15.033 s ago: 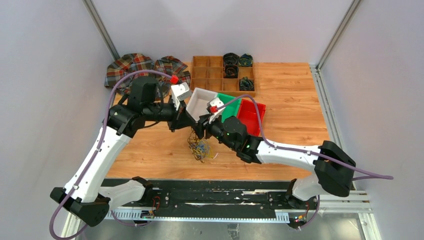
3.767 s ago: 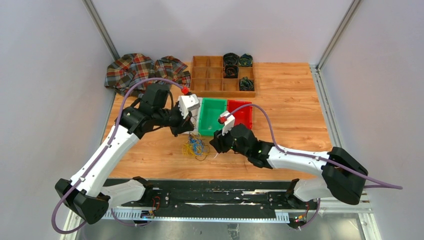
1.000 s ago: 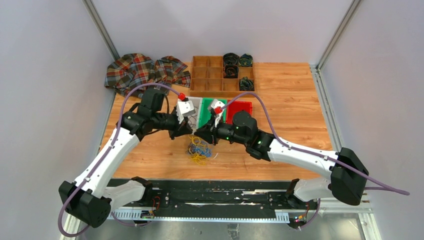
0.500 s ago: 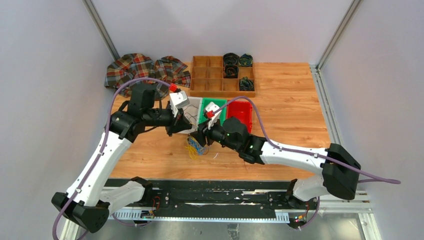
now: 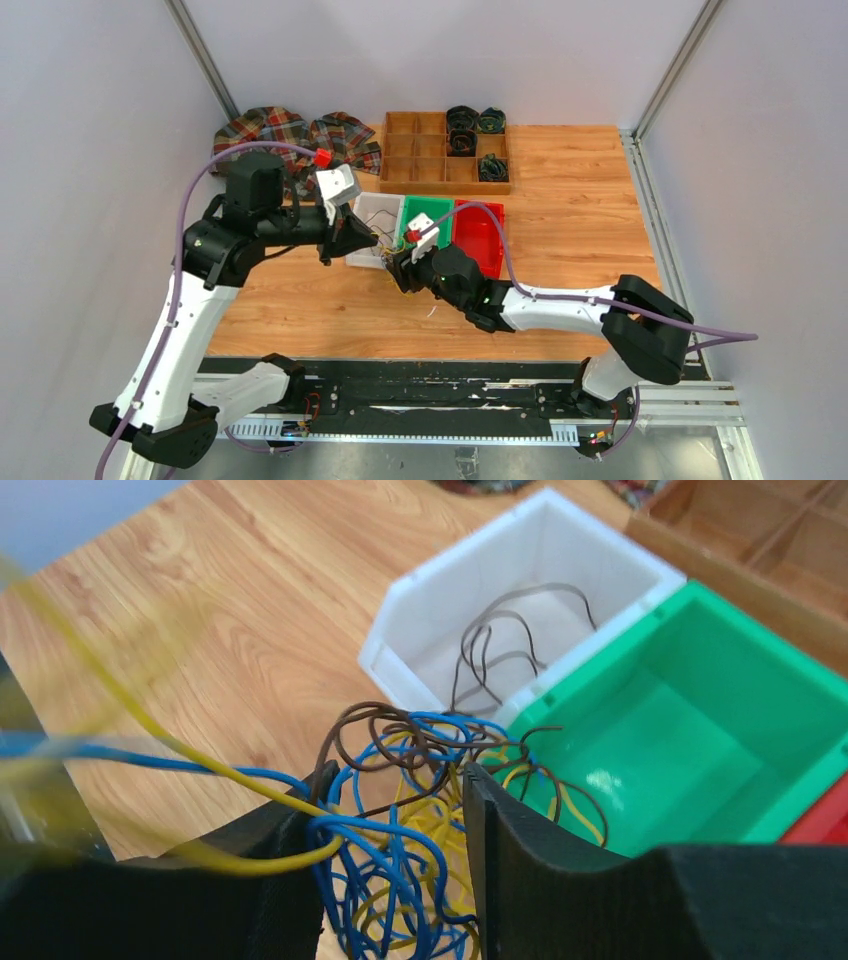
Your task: Untangle the cables
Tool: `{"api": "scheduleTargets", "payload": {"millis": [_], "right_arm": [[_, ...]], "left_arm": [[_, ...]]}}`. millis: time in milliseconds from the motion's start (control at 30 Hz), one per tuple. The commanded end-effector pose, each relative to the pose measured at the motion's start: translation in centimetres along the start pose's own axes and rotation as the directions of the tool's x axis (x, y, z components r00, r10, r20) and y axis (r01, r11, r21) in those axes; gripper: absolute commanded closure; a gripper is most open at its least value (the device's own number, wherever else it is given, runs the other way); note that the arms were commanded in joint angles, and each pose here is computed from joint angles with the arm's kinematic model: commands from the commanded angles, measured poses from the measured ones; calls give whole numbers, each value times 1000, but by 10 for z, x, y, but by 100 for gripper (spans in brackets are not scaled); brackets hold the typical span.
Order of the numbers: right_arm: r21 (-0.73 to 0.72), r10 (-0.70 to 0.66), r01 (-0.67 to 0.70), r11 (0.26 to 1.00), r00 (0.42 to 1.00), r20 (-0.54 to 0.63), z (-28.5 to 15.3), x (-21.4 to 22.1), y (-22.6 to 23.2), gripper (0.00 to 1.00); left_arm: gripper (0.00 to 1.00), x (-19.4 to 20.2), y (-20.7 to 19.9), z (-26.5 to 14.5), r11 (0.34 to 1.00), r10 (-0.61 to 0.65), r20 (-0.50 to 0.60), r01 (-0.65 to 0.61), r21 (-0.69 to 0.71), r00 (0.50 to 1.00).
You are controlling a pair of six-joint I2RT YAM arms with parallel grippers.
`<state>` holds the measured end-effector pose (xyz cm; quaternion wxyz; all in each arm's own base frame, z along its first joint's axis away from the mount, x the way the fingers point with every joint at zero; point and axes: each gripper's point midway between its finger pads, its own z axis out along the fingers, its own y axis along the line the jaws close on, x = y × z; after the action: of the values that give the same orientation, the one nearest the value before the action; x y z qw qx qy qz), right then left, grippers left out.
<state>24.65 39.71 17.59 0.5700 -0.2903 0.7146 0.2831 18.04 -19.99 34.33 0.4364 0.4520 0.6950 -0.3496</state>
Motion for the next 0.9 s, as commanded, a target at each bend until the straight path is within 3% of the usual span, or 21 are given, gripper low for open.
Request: {"api": "scheduleTargets", "payload": {"millis": [0, 267, 467, 733, 867], "right_arm": [[35, 35, -34, 999, 999, -37, -5, 35, -3, 52], [49, 74, -69, 996, 991, -110, -23, 80, -10, 55], [23, 84, -81, 996, 981, -177, -34, 106, -2, 55], [-9, 82, -86, 996, 973, -214, -45, 107, 3, 52], [-18, 71, -78, 997, 966, -247, -52, 109, 3, 50]], "left_arm": [[99, -32, -18, -22, 998, 60, 76, -60, 0, 995], [100, -71, -5, -46, 976, 173, 124, -154, -152, 977], [99, -114, 11, -72, 921, 290, 153, -233, -311, 945], [99, -181, 29, -113, 808, 428, 274, -229, -542, 861], [99, -237, 38, -159, 677, 555, 334, -180, -714, 761]]}}
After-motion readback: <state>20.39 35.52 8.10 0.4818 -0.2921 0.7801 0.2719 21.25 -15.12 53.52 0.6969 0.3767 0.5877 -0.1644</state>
